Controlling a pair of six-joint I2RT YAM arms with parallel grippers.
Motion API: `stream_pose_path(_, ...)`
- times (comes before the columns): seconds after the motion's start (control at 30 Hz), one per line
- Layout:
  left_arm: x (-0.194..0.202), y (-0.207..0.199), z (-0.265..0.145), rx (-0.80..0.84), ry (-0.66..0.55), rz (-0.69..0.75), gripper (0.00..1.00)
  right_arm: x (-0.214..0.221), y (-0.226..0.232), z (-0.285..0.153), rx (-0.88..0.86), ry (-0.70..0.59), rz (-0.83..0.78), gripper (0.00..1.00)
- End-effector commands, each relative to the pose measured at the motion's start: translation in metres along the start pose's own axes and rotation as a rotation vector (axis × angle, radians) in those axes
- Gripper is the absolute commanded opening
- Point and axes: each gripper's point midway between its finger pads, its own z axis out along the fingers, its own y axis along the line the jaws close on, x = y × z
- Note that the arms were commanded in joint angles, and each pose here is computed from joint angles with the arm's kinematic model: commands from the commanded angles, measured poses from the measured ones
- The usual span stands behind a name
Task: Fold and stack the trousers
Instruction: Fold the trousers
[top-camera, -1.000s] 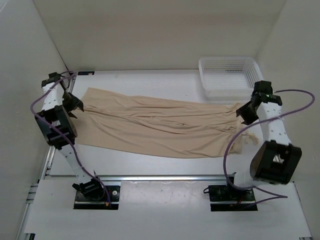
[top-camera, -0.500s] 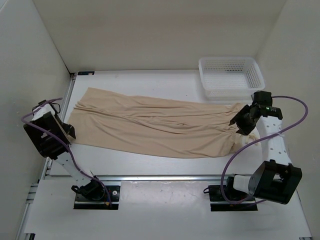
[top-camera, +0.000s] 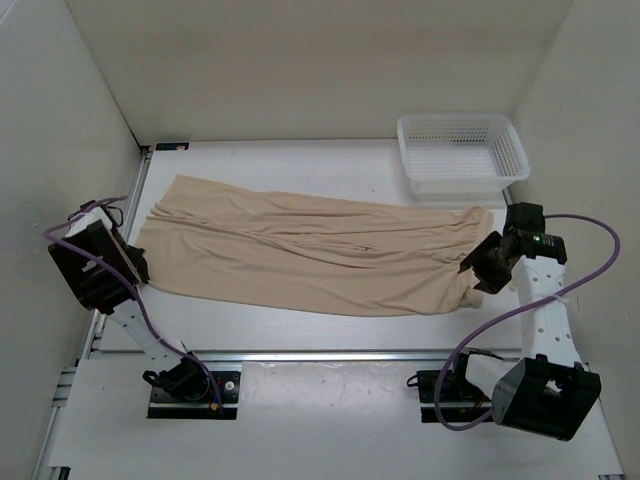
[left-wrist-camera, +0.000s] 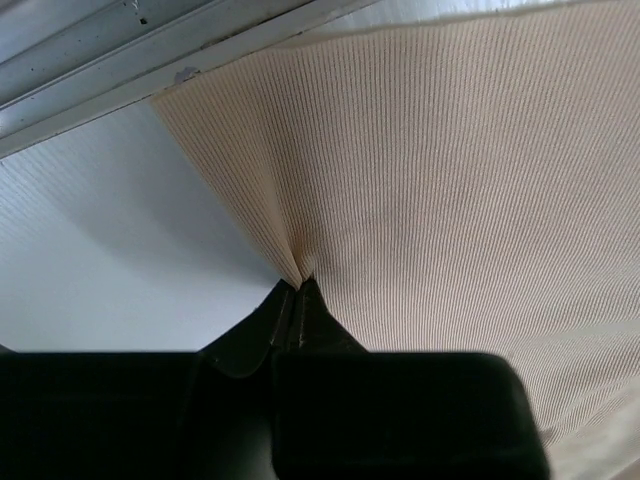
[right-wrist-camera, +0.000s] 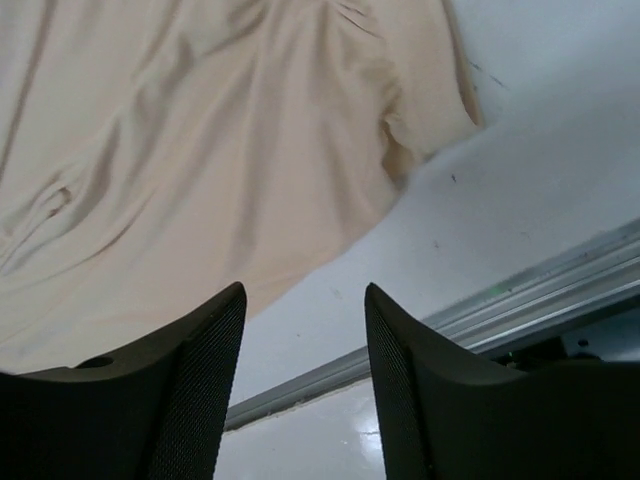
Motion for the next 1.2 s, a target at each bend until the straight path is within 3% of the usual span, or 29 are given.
stream_pose_path(0.0,-0.009,-0.016,-0.027,0.086,-0.080,0.012,0.10,0.032,-0.032,0.009,0.132,0.093,0.093,0.55)
stream_pose_path(0.13,0.007,-0.039,-0.066,0.163,-0.174,0.093,0.10,0.051,-0.041,0.015,0.146,0.110,0.224,0.51)
stream_pose_path(0.33,0.005,-0.051,-0.090,0.235,-0.211,0.084,0.10,0.047,-0.057,0.041,0.247,0.085,0.282,0.47)
stream_pose_path(0.47,0.017,-0.061,-0.100,0.258,-0.227,0.117,0.10,0.044,-0.057,0.062,0.289,0.134,0.293,0.45)
stream_pose_path(0.67,0.016,-0.064,-0.100,0.253,-0.233,0.125,0.10,0.011,-0.057,0.086,0.323,0.048,0.261,0.52)
stream_pose_path(0.87,0.021,-0.068,-0.097,0.245,-0.229,0.144,0.10,-0.013,-0.049,0.096,0.340,0.018,0.257,0.52)
stream_pose_path(1.17,0.016,-0.065,-0.121,0.259,-0.272,0.117,0.10,-0.025,-0.042,0.103,0.362,0.016,0.236,0.23)
